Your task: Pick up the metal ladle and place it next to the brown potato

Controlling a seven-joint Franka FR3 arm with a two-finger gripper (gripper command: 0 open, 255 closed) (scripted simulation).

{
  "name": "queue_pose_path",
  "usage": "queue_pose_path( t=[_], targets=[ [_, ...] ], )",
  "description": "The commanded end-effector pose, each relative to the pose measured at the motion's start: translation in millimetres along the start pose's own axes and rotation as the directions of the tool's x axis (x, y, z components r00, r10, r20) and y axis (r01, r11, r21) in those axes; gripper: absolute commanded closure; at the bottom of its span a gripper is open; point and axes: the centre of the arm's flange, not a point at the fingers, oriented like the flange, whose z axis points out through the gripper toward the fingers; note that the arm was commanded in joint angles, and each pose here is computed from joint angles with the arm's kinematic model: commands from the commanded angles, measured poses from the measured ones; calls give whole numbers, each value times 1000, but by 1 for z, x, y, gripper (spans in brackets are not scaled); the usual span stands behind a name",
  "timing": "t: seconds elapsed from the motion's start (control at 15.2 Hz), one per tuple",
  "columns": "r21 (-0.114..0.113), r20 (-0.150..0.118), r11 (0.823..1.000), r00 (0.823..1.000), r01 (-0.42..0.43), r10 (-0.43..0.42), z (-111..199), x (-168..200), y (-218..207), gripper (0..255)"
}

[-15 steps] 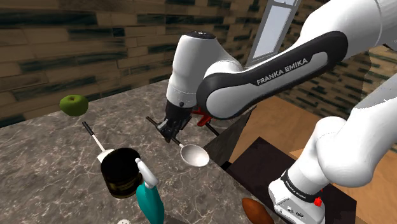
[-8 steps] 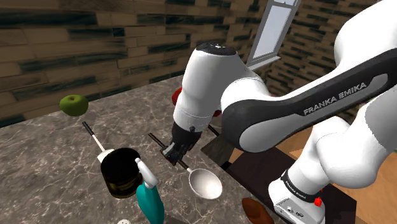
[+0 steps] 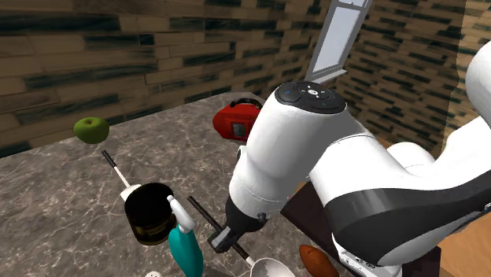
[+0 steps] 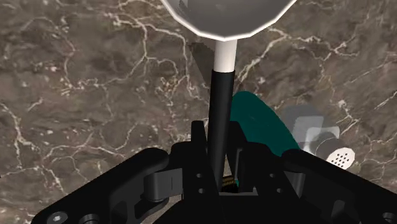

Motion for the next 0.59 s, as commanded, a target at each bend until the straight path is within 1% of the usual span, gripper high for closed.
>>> queue_pose_path(
  t=[0.0,0.4,0.53],
  targets=[
    [0,0,1000,1000,-2,2,-2,-21,-13,255],
    [0,0,1000,1000,-2,2,-6,-89,-50,255],
    [0,0,1000,1000,-2,2,5,-90,-49,255]
  ],
)
